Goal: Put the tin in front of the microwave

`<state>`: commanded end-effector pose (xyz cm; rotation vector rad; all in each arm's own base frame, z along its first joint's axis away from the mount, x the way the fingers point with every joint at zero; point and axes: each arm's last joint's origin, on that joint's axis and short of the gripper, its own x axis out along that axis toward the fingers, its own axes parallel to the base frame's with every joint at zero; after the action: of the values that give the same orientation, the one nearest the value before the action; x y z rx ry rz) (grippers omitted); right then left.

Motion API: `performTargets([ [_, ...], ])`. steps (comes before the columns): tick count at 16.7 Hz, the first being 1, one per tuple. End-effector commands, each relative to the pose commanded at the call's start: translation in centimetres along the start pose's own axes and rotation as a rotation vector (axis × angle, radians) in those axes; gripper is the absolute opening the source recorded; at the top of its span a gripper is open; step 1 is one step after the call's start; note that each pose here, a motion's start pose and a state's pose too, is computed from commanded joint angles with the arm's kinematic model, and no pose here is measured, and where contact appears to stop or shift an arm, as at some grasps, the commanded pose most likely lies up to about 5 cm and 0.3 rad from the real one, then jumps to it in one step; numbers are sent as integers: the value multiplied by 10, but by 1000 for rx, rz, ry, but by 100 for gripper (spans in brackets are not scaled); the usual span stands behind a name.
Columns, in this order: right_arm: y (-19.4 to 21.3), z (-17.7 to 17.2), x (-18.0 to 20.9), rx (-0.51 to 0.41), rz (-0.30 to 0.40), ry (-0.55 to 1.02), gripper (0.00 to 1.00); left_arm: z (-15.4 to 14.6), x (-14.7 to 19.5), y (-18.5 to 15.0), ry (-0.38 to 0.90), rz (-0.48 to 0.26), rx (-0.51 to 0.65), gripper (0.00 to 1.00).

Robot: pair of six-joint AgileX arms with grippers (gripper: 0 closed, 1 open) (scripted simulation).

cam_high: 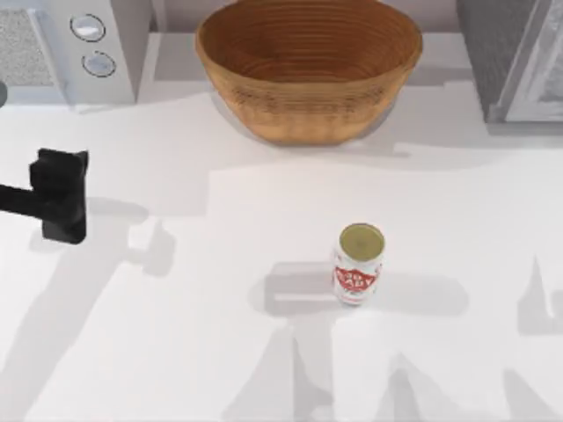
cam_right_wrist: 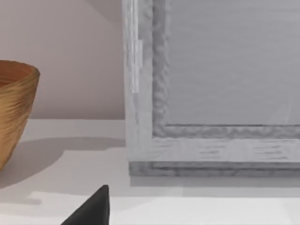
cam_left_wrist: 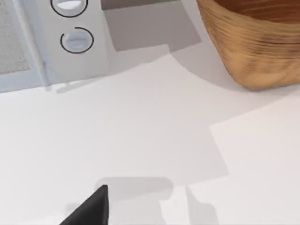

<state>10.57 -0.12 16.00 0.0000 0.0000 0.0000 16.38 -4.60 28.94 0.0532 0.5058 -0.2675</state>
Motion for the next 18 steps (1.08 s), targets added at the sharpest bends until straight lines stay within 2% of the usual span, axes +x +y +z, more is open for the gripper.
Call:
performTargets([
  [4,0,0,0,0,0,0,100,64,45,-35,267,-111,77,100],
  [8,0,0,0,0,0,0,100,99,111,-93,534,-196,187,100],
  [10,0,0,0,0,0,0,100,102,143,-127,657,-226,249,100],
  [13,0,0,0,0,0,0,100,90,185,-178,818,-255,342,100],
  [18,0,0,0,0,0,0,100,54,225,-239,998,-270,461,100],
])
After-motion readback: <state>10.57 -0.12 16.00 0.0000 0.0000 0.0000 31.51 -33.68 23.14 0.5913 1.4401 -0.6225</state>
